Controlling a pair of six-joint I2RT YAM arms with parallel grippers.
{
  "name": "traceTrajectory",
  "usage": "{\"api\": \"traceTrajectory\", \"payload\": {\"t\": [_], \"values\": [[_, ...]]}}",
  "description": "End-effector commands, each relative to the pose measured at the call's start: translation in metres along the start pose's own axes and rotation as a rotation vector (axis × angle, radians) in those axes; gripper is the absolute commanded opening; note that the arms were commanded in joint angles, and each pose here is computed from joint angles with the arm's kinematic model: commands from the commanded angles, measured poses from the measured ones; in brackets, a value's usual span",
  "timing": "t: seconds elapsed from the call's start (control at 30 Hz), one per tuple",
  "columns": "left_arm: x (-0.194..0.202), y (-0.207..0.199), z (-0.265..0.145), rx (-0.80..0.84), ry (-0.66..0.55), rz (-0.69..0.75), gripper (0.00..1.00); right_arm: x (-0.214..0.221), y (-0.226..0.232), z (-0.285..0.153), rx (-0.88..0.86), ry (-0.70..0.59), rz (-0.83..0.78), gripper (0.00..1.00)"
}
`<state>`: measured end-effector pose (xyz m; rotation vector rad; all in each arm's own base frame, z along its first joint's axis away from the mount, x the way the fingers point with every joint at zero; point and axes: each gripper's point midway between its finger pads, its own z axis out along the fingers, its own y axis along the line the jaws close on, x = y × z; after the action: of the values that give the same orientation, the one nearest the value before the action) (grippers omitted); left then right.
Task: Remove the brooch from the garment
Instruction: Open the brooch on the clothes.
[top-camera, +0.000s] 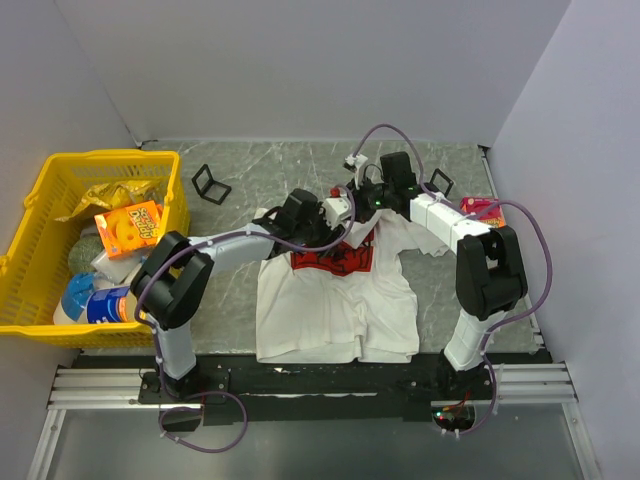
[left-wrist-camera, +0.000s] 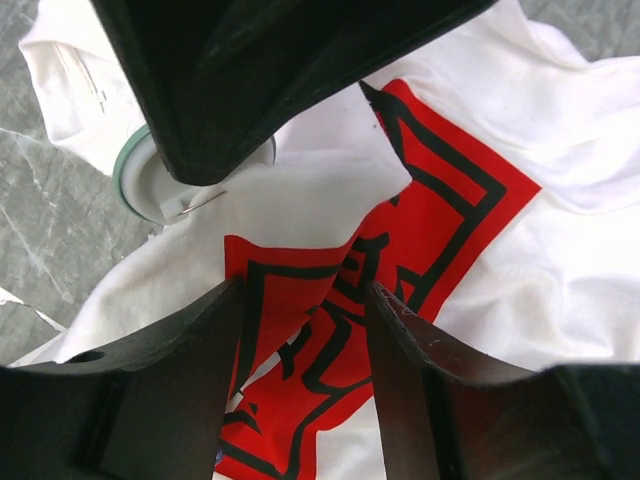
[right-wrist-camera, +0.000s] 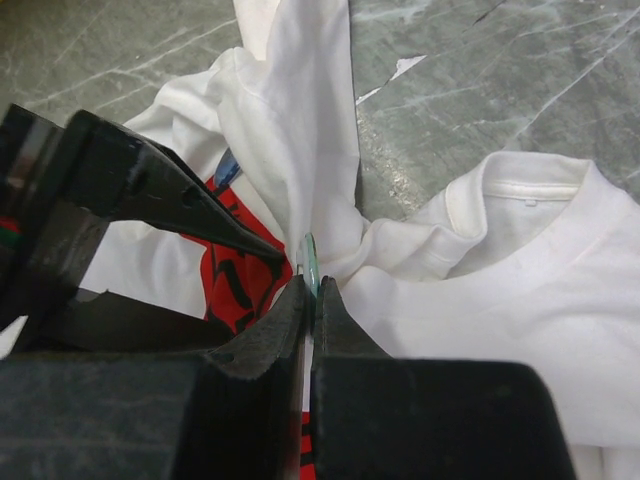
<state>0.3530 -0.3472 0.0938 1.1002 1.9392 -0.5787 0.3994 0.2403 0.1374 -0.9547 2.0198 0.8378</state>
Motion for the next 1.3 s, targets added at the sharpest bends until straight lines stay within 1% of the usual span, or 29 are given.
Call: {"api": "traceTrajectory", "payload": {"t": [0.0,0.2,0.27,0.3,0.33,0.4,0.43,0.5,0.53,0.7,0.87,1.03,1.07,1.27], "values": [[-0.012,0.005,0.008,-0.042,-0.013,0.005,0.57,-0.017,-0.006,-0.003,-0.002,-0.035,-0.034,0.0],[-0.007,0.015,0.011,-0.101,-0.011,-0.015,0.54,-0.016,-0.005,-0.002,-0.011,-0.033,-0.031,0.0],[-0.008,0.016,0.012,-0.11,-0.019,-0.021,0.49,-0.017,-0.005,-0.002,-0.012,-0.034,-0.032,0.0],[-0.008,0.018,0.012,-0.12,-0.019,-0.023,0.43,-0.017,-0.004,-0.002,-0.015,-0.035,-0.032,0.0],[-0.008,0.019,0.012,-0.128,-0.019,-0.025,0.29,-0.017,-0.003,-0.002,-0.016,-0.037,-0.034,0.0],[-0.008,0.021,0.012,-0.141,-0.019,-0.03,0.19,-0.017,-0.004,-0.002,-0.015,-0.035,-0.033,0.0],[-0.007,0.022,0.013,-0.143,-0.015,-0.029,0.1,-0.017,-0.004,-0.002,-0.015,-0.034,-0.032,0.0],[-0.007,0.023,0.013,-0.149,-0.016,-0.034,0.03,-0.017,-0.004,-0.003,-0.015,-0.035,-0.035,0.0],[-0.008,0.023,0.013,-0.147,-0.02,-0.033,0.01,-0.017,-0.004,-0.002,-0.013,-0.034,-0.035,0.0],[-0.011,0.017,0.007,-0.116,-0.025,-0.009,0.01,-0.015,-0.006,-0.003,-0.003,-0.026,-0.042,0.0],[-0.021,0.013,-0.007,-0.061,-0.06,0.022,0.01,-0.015,-0.006,-0.006,0.0,-0.017,-0.07,0.0],[-0.028,0.025,-0.022,-0.026,-0.088,-0.016,0.01,-0.01,-0.006,-0.01,0.003,0.008,-0.131,0.0],[-0.029,0.033,-0.026,-0.033,-0.095,-0.027,0.01,-0.007,-0.006,-0.01,-0.001,0.014,-0.136,0.0],[-0.027,0.044,-0.032,-0.026,-0.104,-0.057,0.01,-0.005,0.011,-0.014,-0.085,0.01,-0.168,0.0]]}}
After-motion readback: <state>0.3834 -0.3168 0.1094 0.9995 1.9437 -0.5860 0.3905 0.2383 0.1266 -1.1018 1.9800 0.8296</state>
